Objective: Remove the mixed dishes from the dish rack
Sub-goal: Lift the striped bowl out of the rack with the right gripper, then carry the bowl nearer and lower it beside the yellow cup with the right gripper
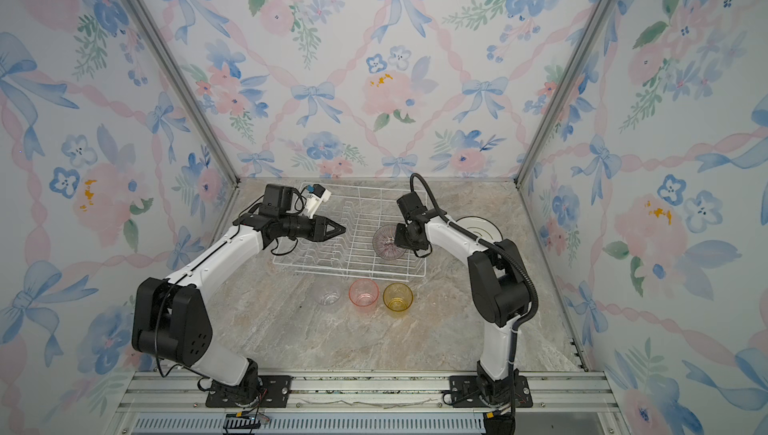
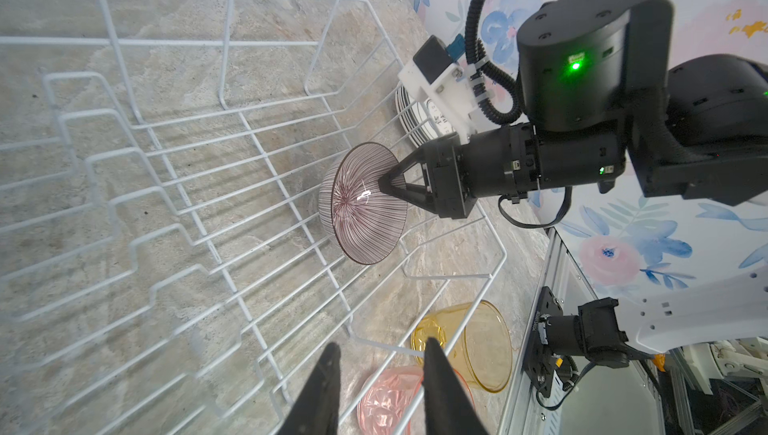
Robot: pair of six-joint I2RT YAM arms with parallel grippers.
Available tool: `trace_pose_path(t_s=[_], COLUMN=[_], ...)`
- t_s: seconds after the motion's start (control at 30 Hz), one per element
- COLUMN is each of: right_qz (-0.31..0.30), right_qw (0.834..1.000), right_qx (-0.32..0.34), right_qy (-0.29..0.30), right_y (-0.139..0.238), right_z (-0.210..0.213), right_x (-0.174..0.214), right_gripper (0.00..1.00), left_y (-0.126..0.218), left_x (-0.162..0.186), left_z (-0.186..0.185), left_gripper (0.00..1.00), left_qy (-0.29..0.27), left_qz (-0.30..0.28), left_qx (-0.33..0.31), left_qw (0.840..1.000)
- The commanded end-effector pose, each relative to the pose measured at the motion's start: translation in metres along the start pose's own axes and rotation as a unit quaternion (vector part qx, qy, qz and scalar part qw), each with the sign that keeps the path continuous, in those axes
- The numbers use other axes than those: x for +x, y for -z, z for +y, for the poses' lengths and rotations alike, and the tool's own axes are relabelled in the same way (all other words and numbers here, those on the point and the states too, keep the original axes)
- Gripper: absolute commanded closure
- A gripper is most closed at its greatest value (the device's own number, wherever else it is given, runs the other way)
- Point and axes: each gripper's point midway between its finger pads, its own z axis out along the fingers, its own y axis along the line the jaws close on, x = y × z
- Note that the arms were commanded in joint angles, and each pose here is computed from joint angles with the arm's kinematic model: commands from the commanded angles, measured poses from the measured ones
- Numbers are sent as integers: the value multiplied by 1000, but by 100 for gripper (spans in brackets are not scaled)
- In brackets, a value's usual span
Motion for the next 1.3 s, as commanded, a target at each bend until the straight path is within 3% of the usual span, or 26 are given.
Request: trace_pose_path(t_s=[0.0, 0.23, 0.4, 0.67, 0.87, 1.1, 1.27], right_qz=[3, -6, -26, -94, -150, -151, -90], right_qw=[1000, 1000, 999, 991, 983, 986, 993], right_qx=[-16, -19, -26, -70, -75, -12, 60], right_qy=[10, 18, 34, 66, 80, 69, 52], right_y=[-8, -6, 12, 92, 171, 235, 247], right_z=[6, 9, 14, 29, 14, -52, -106], right_x=[-8, -14, -26, -53, -58, -16, 54], right_gripper=[87, 99, 100, 100, 100, 100, 100], left_y=[0, -2, -2, 5, 15, 40, 59], left_x=[0, 0, 0, -1, -11, -34, -45], left_z=[3, 5, 8, 11, 12, 15, 27], left_gripper=[70, 70, 69, 68, 68, 67, 67], left_qy=[5, 8, 9, 4, -4, -6, 6], left_qz=[2, 3, 2, -6, -25, -65, -86], left_qx=[3, 2, -8, -33, -61, -90, -110], left_qw=[1000, 1000, 1000, 999, 998, 994, 990])
